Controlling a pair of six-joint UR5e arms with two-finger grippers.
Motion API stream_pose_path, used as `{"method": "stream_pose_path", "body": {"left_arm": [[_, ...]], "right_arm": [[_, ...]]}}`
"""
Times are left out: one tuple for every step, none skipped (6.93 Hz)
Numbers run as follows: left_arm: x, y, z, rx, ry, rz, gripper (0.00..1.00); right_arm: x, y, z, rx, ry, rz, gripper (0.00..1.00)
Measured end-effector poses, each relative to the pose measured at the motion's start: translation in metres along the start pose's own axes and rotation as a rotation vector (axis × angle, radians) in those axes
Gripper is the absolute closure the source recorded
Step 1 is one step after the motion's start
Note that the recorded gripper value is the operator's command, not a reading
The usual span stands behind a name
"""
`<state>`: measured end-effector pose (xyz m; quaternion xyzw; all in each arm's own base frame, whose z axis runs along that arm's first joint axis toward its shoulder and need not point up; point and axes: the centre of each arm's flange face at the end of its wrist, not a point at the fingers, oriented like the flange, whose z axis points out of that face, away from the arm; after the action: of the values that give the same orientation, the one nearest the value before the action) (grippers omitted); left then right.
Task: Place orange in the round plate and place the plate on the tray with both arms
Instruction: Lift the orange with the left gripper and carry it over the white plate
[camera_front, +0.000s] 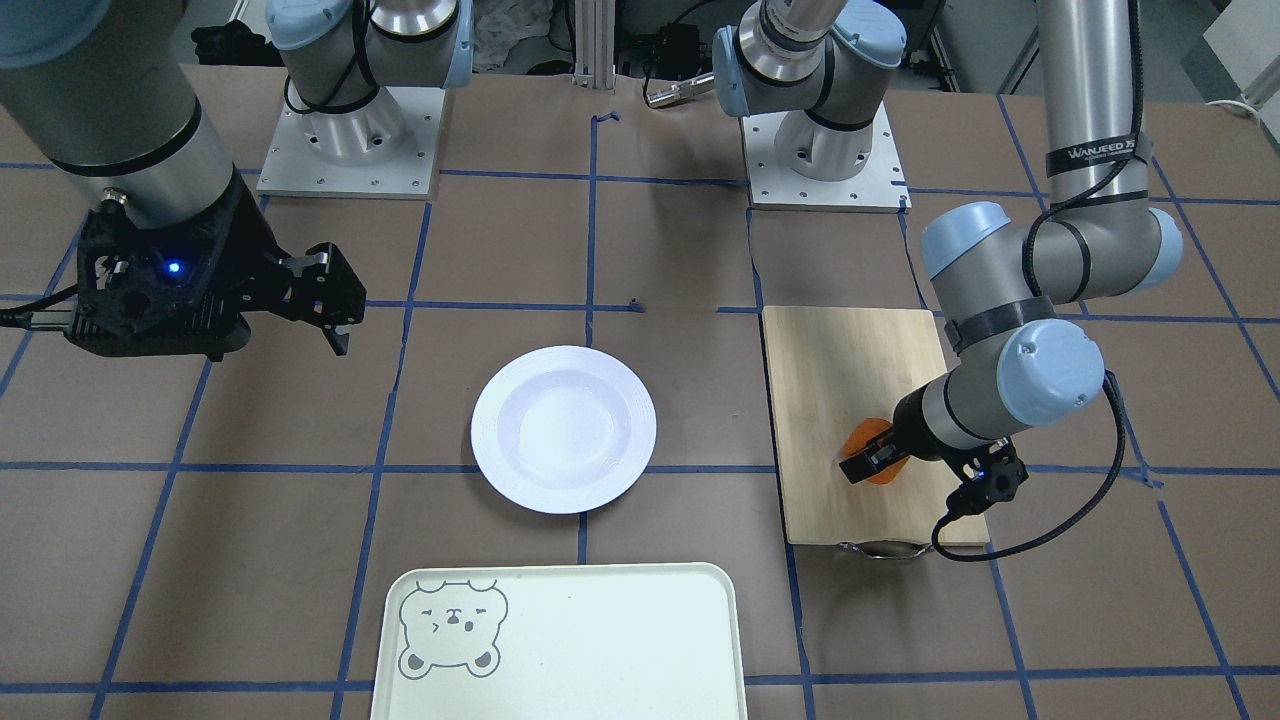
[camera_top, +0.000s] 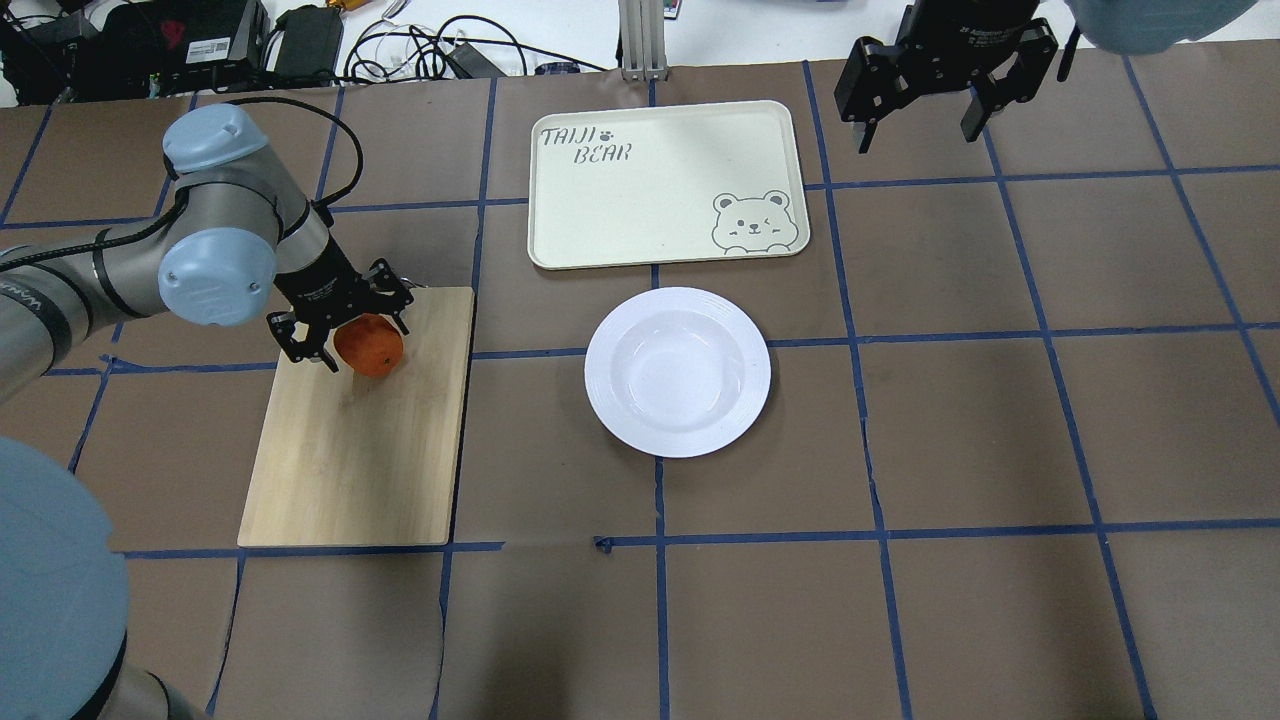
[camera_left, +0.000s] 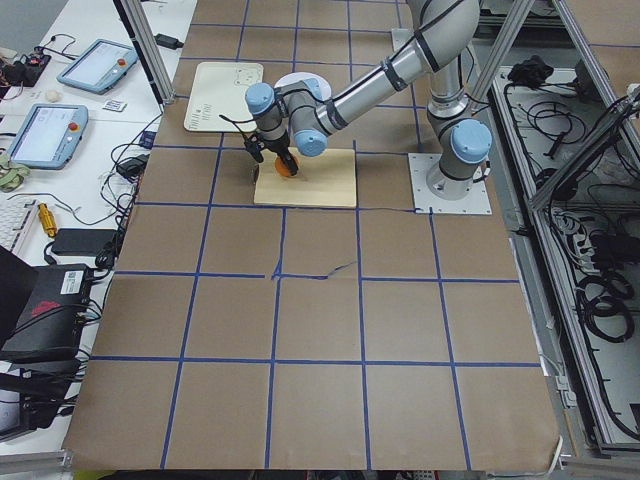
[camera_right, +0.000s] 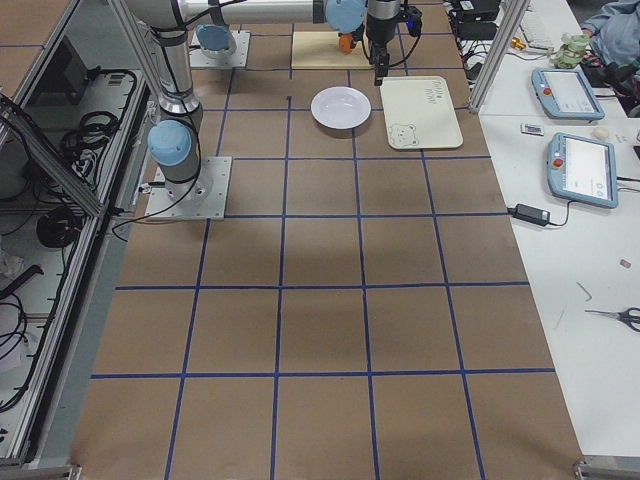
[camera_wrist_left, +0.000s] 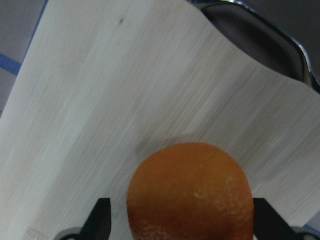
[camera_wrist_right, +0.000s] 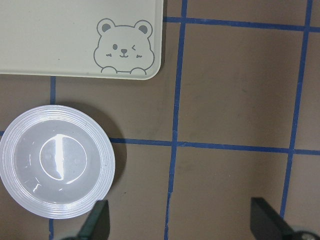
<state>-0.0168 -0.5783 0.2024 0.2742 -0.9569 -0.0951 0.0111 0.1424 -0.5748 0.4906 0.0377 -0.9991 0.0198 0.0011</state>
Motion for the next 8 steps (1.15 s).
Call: {"method": "stream_pose_path", "body": {"left_arm": [[0.001, -0.002, 0.000, 0.009, 0.004, -0.002, 0.99], [0.002, -0.005, -0.002, 0.019, 0.010, -0.003, 1.00], [0.006, -0.009, -0.012, 0.039, 0.026, -0.014, 1.00], [0.017, -0.014, -0.032, 0.067, 0.069, -0.058, 1.00], [0.037, -0.015, -0.053, 0.081, 0.137, -0.111, 1.00], [0.066, -0.005, -0.067, 0.080, 0.195, -0.144, 1.00], [0.103, 0.018, -0.069, 0.074, 0.224, -0.168, 0.99], [0.141, 0.047, -0.066, 0.074, 0.240, -0.183, 0.99]], "right_arm": [[0.000, 0.000, 0.000, 0.000, 0.000, 0.000, 0.00], [0.000, 0.000, 0.000, -0.001, 0.000, 0.000, 0.00], [0.000, 0.000, 0.000, -0.001, 0.000, -0.001, 0.00], [0.000, 0.000, 0.000, -0.001, 0.000, -0.001, 0.00], [0.000, 0.000, 0.001, -0.002, 0.000, -0.001, 0.00], [0.001, 0.001, 0.004, -0.006, -0.001, 0.001, 0.00], [0.002, 0.003, 0.010, -0.013, -0.002, 0.004, 0.00], [0.003, 0.004, 0.014, -0.018, -0.002, 0.006, 0.00]]}}
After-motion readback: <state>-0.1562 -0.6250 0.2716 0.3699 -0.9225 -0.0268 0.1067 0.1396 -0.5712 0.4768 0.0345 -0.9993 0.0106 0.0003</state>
